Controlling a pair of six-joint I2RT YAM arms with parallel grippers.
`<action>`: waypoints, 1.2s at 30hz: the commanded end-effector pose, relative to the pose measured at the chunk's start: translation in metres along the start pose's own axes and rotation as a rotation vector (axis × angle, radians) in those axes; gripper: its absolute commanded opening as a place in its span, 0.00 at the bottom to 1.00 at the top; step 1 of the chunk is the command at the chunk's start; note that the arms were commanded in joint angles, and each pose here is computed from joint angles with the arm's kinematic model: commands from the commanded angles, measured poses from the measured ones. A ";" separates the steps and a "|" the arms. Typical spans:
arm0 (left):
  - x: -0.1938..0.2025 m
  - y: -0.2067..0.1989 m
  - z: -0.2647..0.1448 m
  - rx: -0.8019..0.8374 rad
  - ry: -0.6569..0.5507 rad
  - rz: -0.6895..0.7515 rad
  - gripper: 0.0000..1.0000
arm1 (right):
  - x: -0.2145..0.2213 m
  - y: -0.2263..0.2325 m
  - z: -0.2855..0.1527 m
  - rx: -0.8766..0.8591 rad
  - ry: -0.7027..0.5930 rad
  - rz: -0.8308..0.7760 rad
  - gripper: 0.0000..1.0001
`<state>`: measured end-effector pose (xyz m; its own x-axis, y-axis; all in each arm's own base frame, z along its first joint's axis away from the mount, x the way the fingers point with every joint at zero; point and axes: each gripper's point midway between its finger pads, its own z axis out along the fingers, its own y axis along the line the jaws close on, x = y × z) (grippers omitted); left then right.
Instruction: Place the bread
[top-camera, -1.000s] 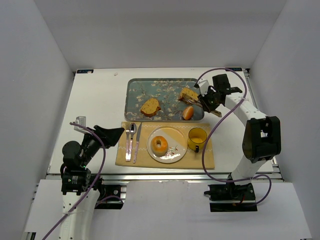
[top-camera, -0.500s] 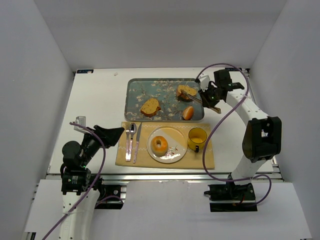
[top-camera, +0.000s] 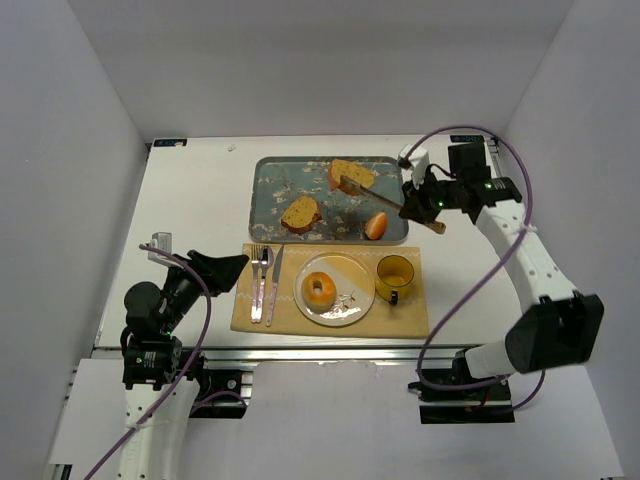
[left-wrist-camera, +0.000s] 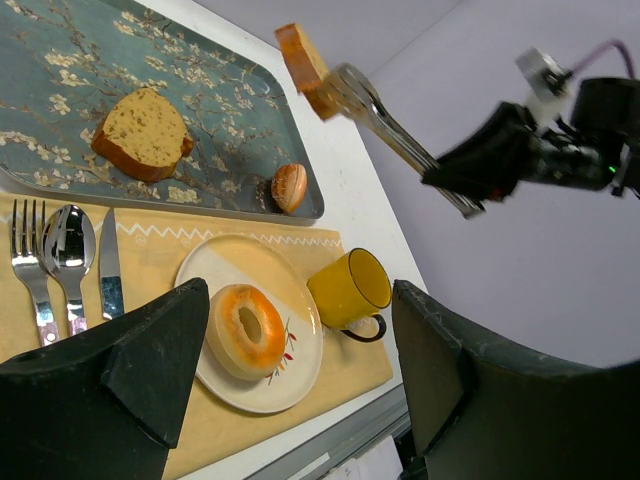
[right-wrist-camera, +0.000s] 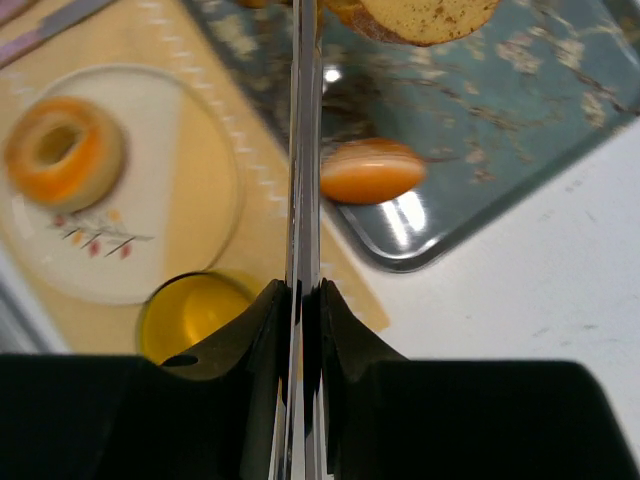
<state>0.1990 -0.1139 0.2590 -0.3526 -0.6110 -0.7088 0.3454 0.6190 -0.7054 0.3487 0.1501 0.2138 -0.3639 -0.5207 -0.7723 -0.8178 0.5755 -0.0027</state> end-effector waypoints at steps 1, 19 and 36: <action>-0.002 -0.002 0.001 0.008 -0.003 0.002 0.83 | -0.001 0.066 -0.025 -0.175 -0.057 -0.100 0.08; -0.001 -0.004 -0.001 0.017 0.002 -0.004 0.83 | 0.094 0.163 -0.043 -0.347 0.101 -0.201 0.09; 0.000 -0.002 -0.004 0.002 -0.009 -0.002 0.83 | 0.095 0.158 -0.030 -0.331 0.143 -0.185 0.27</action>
<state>0.1947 -0.1139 0.2597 -0.3503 -0.6157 -0.7058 0.3472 0.6145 -0.7084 0.1654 0.1667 0.1524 -0.2565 -0.7103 -0.6555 -0.9633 0.2430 0.1136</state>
